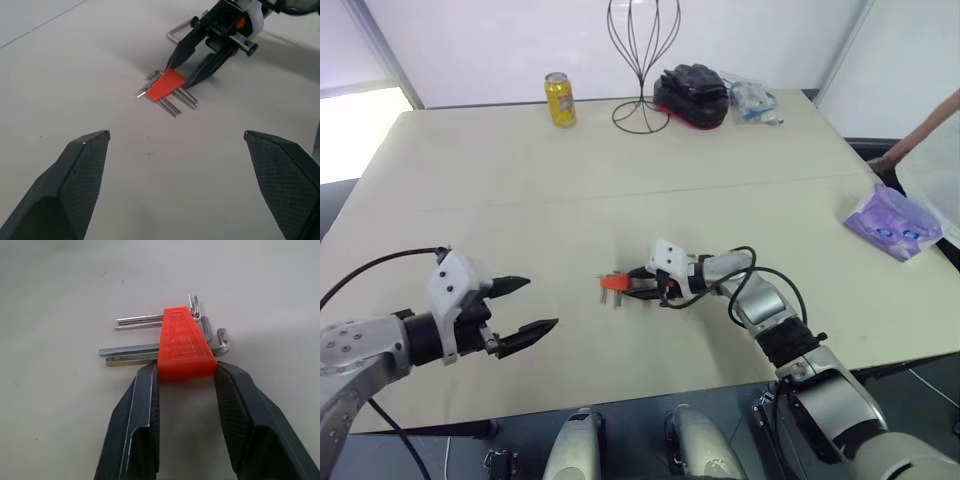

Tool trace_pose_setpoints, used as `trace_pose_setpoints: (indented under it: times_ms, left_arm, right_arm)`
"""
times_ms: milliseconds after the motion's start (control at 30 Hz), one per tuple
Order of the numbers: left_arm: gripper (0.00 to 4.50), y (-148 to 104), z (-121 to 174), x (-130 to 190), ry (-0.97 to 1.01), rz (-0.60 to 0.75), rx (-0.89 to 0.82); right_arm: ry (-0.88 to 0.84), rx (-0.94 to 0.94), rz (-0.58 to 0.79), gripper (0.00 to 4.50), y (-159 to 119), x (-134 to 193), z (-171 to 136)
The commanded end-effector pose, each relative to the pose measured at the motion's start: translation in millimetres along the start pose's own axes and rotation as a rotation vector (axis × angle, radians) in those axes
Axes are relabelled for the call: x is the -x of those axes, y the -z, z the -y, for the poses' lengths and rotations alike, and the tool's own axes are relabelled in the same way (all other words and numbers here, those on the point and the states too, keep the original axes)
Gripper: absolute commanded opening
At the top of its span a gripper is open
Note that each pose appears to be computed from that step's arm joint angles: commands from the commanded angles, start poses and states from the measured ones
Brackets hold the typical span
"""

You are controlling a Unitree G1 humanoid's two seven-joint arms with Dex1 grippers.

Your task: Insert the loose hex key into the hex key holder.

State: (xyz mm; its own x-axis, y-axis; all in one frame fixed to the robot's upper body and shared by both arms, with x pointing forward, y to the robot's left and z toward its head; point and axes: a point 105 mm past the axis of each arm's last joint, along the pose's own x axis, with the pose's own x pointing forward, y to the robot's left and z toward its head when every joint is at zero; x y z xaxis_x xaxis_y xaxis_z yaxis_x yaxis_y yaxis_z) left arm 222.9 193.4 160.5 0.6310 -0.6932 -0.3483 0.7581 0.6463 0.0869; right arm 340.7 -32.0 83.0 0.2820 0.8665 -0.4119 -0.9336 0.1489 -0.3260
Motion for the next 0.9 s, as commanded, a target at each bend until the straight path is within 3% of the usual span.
trace_pose_setpoints:
  times_ms: [33,333,467,633,900]
  left_arm:
    - [4.50,-10,-9,-3,-0.022,0.054,-0.021]
    - [4.50,-61,-38,-19,0.048,0.232,-0.024]
    - [4.50,-88,-42,-29,0.130,0.311,-0.016]
    - [4.50,-110,-38,-40,0.243,0.371,0.010]
    - [4.50,-116,-30,-49,0.341,0.397,0.025]
  right_arm:
    - [0.179,0.302,0.029,1.01,-31,19,29]
    - [0.350,1.049,0.105,1.01,-103,58,45]
    - [0.414,1.273,0.201,1.01,-132,70,44]
    - [0.454,1.396,0.274,1.01,-152,77,43]
    - [0.470,1.444,0.350,1.01,-168,81,39]
